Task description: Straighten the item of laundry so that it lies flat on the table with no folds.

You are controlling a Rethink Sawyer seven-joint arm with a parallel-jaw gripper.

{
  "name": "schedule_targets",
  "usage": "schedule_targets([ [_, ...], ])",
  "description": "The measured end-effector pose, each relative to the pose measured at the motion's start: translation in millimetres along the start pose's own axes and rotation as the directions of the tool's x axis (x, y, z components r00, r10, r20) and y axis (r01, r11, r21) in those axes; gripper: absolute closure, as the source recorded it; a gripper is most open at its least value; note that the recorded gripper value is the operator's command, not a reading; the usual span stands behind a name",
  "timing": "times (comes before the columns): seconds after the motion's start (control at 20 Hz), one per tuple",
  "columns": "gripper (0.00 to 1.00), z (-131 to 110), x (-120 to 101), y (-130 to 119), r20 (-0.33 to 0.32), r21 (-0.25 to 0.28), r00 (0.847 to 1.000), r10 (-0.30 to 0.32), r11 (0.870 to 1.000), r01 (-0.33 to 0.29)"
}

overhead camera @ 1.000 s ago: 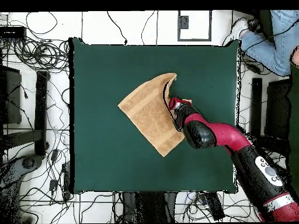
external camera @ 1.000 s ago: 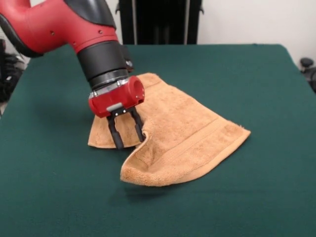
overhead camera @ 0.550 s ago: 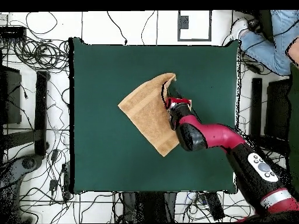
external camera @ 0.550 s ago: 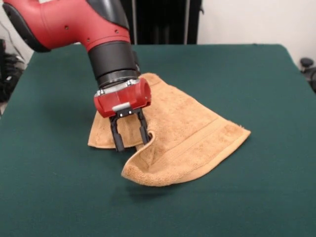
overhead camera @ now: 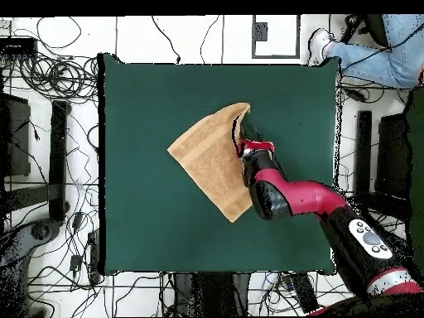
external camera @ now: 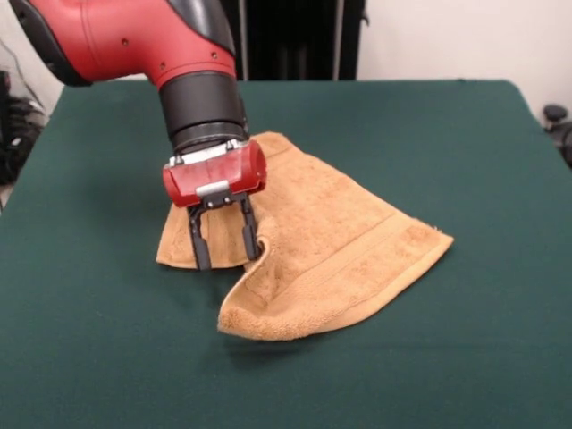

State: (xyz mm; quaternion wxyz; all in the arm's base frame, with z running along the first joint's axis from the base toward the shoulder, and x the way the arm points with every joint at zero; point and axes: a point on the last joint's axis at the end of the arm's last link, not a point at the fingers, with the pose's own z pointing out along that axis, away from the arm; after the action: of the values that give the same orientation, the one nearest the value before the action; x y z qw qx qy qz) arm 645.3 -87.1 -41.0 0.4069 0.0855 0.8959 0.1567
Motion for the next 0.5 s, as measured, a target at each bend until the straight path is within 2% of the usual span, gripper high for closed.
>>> schedule_targets([
  [0.5,0.00,-5,3,-14,-0.003,0.017,1.000,-0.005,1.000,0.005],
])
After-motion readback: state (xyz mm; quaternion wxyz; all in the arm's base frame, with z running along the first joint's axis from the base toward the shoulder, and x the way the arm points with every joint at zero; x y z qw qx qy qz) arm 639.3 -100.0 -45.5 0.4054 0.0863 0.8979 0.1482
